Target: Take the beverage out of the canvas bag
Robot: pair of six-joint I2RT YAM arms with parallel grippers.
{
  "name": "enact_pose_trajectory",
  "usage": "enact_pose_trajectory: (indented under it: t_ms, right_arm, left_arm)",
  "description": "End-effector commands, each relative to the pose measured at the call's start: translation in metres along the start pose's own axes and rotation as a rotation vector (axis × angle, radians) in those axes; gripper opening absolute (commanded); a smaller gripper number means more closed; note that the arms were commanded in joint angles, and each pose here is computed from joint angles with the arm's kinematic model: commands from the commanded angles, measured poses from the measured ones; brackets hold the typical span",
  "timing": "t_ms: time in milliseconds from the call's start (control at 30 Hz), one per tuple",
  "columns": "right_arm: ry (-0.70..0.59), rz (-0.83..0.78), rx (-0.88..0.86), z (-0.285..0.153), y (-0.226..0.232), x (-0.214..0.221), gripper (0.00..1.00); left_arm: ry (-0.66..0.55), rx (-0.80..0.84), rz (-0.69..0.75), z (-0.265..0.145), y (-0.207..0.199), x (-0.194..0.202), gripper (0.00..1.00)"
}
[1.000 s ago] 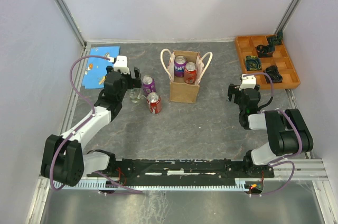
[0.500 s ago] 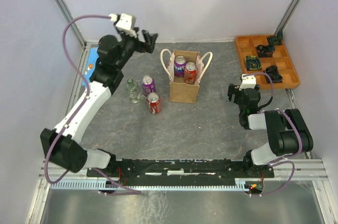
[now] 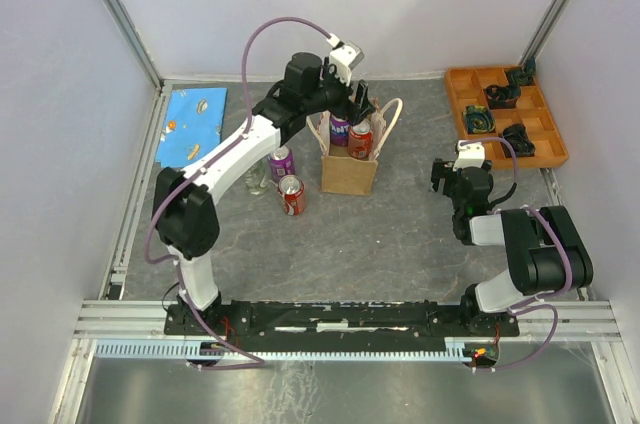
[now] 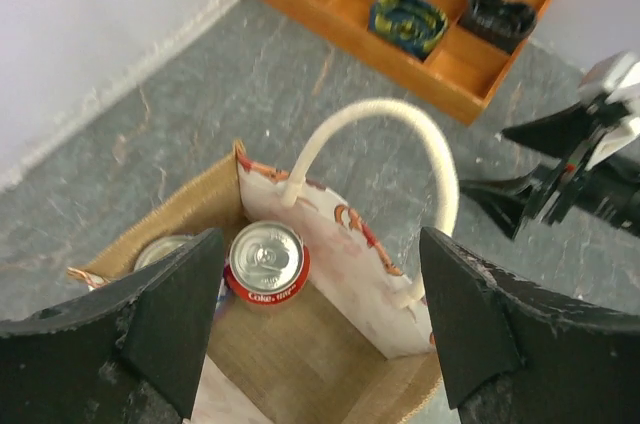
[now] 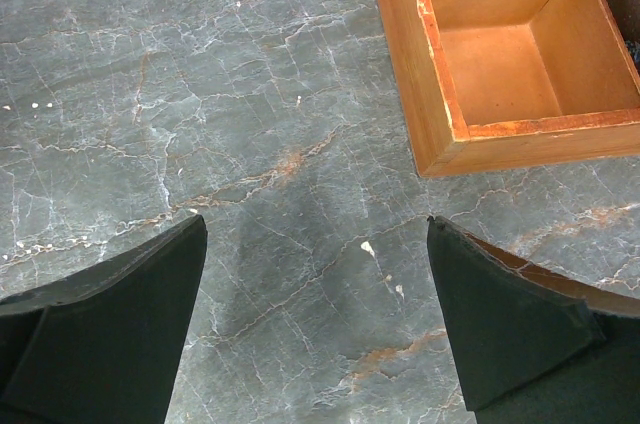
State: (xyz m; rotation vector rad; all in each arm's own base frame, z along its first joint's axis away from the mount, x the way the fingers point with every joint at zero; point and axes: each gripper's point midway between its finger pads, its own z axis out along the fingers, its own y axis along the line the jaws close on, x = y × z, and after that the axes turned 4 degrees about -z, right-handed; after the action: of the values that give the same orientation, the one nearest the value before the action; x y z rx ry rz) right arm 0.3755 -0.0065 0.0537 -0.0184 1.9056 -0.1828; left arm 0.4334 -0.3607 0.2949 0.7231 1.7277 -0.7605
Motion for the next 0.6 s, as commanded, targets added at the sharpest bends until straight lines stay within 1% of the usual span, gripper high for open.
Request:
enact_pose_trajectory:
  t_ms: [0,100,333,567]
  right_arm:
    - [-0.051,-0.003,0.003,0.006,-0.002,-0.019,0.99]
    - [-0.051,-0.002,0.003,0.006,-0.002,-0.019,0.99]
    - [-0.051,-0.002,0.004,0.006,-0.002,-0.019,0.99]
    - [-0.051,-0.002,0.003,0.006,-0.002,-0.019,0.99]
  left_arm:
    - [0.048,0.048,0.001,0.012,-0.001,0.015,0.84]
    - [0.091,0.031,-0.018,0.022,0.006,0.035,0.85]
    - [0.199,-0.074,-0.079,0.043,0.027,0.069,0.84]
    - [0.251,-0.108,-0.099,0.055,0.035,0.095,0.85]
